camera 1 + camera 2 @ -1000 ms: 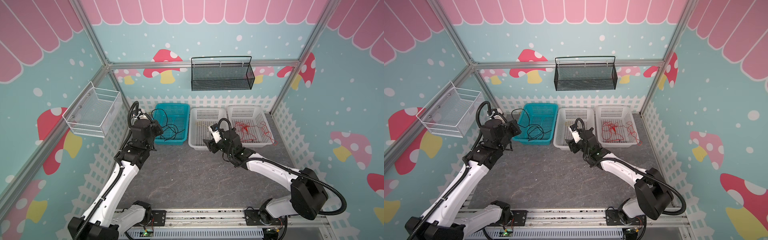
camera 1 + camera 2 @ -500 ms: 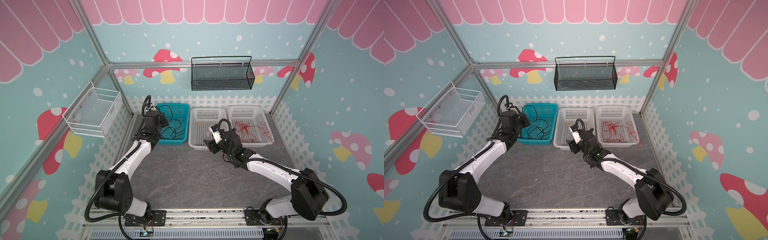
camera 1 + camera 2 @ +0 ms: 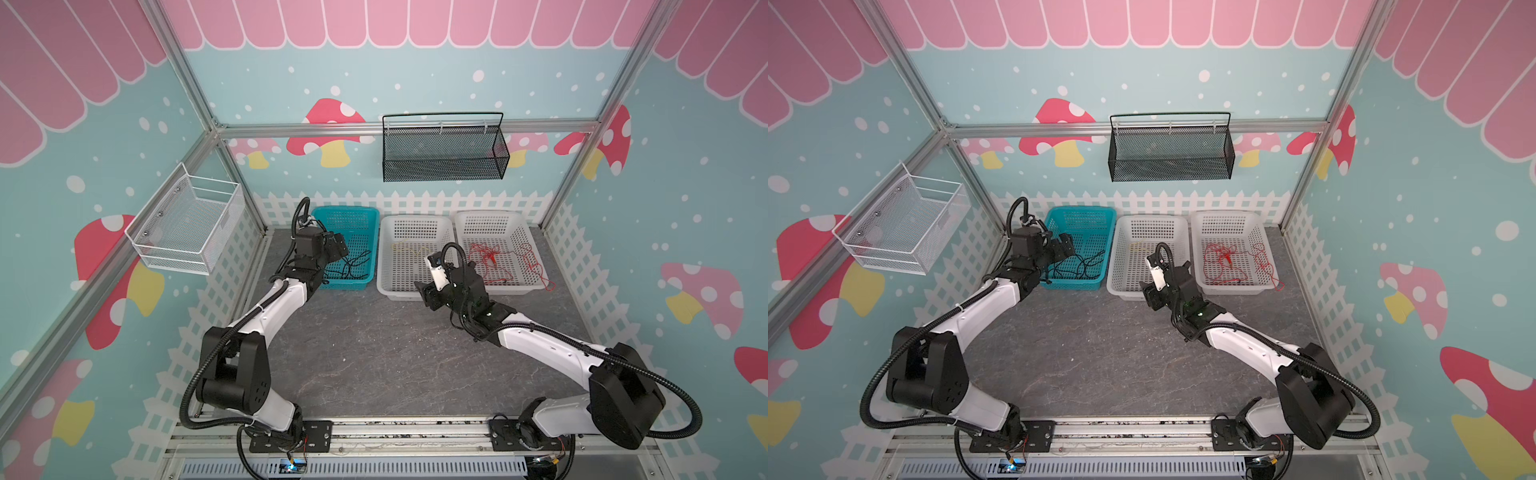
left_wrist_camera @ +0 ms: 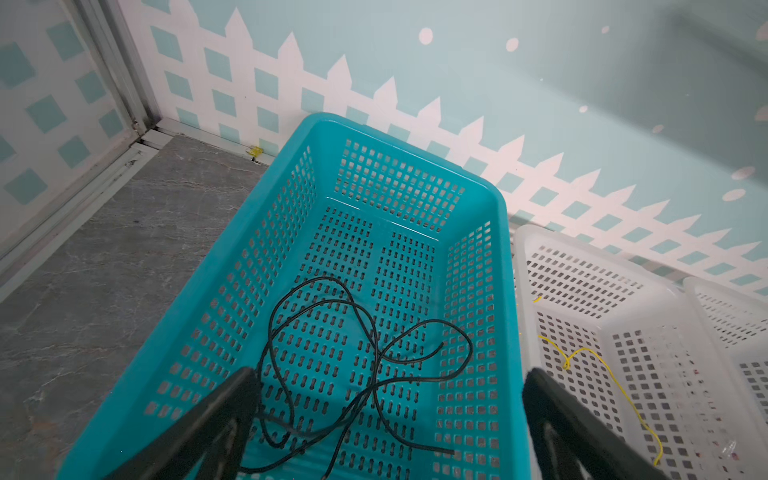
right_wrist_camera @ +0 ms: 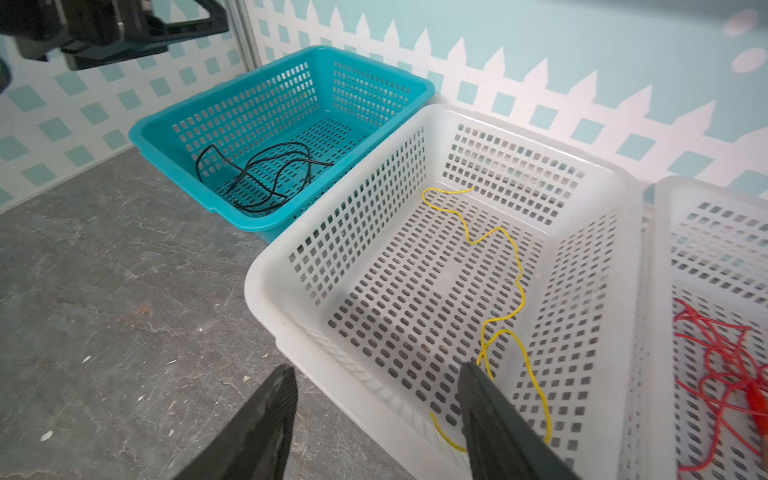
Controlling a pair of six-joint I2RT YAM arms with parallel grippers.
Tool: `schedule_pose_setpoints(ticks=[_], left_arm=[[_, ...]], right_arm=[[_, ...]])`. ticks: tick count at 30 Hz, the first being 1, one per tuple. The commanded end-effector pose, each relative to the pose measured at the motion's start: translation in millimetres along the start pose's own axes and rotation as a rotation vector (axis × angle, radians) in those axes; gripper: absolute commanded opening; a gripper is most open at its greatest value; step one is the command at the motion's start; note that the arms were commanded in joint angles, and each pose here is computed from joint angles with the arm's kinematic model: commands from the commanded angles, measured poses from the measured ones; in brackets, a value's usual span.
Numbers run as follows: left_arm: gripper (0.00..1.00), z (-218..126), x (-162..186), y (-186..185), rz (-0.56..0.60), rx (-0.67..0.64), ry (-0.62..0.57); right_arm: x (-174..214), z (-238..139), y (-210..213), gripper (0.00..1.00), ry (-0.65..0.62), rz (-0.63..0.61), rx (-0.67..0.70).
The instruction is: Untangle the cables
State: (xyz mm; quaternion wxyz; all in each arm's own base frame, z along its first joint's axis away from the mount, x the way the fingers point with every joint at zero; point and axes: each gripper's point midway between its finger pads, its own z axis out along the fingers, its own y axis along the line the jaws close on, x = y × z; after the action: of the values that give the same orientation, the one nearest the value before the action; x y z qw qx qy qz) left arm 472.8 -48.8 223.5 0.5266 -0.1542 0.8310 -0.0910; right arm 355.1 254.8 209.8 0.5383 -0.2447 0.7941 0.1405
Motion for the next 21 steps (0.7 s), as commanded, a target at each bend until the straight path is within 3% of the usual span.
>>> schedule_pose_setpoints(ticks=[1,9,12,17,21], left_arm=[[0.99,-19,10,26,0.03,-0.098,-0.004],[0.99,-62,45,93,0.075,-0.354,-0.044],[0.99,-70,59,109,0.103,-0.401,-0.051],[0.99,-77,72,114,0.121,-0.376,-0.076],[0.99,-84,72,110,0.167,-0.319,-0.157]], right_arm=[[13,-8,-20,0.66,0.042,-0.032,0.103],[50,-54,-126,0.72,0.11,0.068,0.486],[66,-69,-151,0.74,0.138,0.043,0.598],[101,-76,-182,0.81,0.195,0.049,0.715],[117,-84,-206,0.94,0.12,0.092,0.752]])
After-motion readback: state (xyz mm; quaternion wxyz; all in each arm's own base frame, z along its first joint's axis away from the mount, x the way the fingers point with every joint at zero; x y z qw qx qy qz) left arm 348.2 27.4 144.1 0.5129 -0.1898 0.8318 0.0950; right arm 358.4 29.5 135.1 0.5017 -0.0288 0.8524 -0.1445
